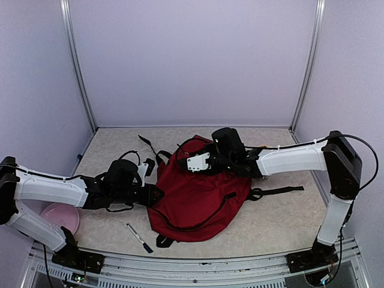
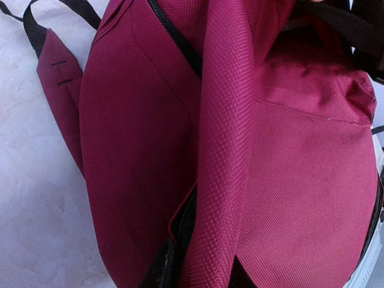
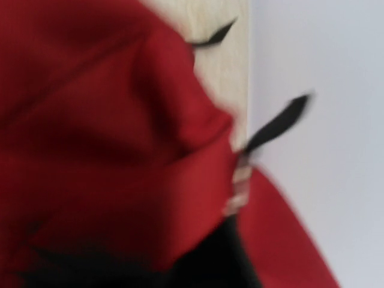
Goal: Pack the student bag
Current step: Place the pen in the lower front pocket of the bag.
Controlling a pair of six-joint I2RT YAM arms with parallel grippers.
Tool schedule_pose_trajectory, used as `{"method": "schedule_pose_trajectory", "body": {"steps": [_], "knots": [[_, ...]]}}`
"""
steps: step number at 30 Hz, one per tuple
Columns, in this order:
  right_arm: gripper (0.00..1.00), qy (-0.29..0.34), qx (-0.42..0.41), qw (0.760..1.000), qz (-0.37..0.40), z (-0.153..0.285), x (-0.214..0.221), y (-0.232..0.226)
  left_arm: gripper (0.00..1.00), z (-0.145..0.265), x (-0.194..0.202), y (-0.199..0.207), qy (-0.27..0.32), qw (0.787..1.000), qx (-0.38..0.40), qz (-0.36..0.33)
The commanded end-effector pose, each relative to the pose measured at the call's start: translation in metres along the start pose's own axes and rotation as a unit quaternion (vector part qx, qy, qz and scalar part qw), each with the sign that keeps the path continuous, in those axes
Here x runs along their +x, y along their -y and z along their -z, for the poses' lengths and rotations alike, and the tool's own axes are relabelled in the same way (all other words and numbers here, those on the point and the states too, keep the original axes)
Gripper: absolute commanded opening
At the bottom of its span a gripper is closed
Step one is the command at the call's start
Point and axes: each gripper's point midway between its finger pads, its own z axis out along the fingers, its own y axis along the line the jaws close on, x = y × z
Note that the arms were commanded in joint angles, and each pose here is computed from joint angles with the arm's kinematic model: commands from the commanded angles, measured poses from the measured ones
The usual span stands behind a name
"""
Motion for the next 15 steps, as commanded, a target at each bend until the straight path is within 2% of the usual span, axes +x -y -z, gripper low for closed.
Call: {"method": "schedule_pose_trajectory", "body": {"steps": [1, 5, 6, 10, 15], "knots": [[0.2, -0.078, 0.04, 0.995, 0.039, -0.011, 0.03, 0.003, 0.21, 0.004, -0.015, 0.008, 0.02, 1.0, 0.017, -0.01], [0.52, -0.07, 0.013, 0.997, -0.003, -0.004, 0.025, 0.004, 0.22, 0.008, -0.019, 0.008, 0.025, 1.0, 0.013, -0.011], [0.55, -0.063, 0.004, 0.998, -0.017, -0.001, 0.02, 0.004, 0.22, 0.01, -0.021, 0.007, 0.028, 1.0, 0.01, -0.01], [0.61, -0.038, -0.011, 0.997, -0.07, 0.019, 0.002, 0.007, 0.3, 0.022, -0.028, 0.002, 0.042, 0.999, -0.01, 0.006], [0.62, 0.025, -0.048, 0.988, -0.143, 0.05, -0.024, 0.011, 0.43, 0.051, -0.043, 0.001, 0.068, 0.997, -0.022, 0.026]]}}
